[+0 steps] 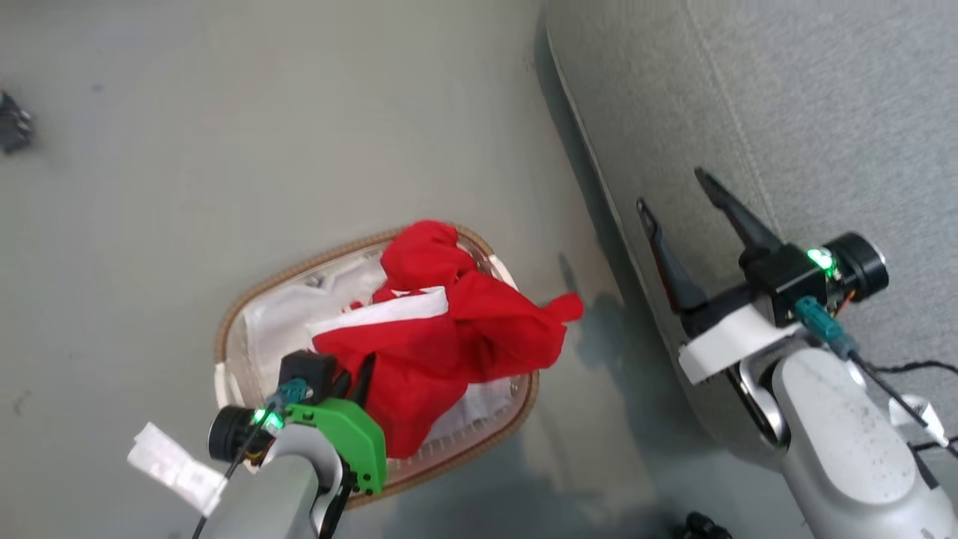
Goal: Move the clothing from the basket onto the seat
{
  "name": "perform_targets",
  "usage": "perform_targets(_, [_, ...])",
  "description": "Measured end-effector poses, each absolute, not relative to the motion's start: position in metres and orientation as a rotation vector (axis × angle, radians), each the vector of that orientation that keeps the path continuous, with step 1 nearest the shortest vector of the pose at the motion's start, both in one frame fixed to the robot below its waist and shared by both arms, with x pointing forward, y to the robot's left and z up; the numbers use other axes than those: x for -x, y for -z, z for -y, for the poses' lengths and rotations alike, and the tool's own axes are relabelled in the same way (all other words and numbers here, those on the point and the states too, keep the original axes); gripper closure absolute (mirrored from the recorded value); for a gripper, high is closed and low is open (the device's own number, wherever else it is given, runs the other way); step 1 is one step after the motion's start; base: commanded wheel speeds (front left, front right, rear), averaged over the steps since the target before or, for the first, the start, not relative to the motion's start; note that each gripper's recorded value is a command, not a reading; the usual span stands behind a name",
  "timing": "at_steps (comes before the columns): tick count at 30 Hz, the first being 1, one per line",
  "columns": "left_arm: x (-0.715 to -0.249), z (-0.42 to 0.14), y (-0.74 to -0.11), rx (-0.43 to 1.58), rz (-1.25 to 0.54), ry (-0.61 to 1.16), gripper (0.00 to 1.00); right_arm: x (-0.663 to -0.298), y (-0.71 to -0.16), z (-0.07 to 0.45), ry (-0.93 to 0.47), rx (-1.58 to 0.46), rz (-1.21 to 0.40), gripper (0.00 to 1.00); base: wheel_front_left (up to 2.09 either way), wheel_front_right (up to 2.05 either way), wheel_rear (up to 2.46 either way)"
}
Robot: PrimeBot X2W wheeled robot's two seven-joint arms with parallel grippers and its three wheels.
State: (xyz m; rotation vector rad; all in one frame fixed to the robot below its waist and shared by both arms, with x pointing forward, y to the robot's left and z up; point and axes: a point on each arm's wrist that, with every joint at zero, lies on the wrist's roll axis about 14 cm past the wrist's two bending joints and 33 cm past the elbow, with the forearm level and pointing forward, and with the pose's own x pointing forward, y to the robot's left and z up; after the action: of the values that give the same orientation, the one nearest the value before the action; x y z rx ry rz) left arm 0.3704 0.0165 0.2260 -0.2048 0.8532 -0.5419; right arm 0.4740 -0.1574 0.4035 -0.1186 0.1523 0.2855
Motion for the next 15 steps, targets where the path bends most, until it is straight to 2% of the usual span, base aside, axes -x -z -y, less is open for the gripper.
perform_targets(7, [-0.381, -0.031, -0.285, 0.186, -0.658, 0.500, 1.00, -0.448, -0.430, 0.153, -0.278, 0.095, -0.118, 0.00, 0.00, 0.00, 0.00])
perform_targets(15, [-0.410, -0.034, -0.385, 0.165, -0.327, 0.498, 1.00, -0.422, -0.455, 0.134, -0.314, 0.079, -0.070, 0.00, 0.00, 0.00, 0.00])
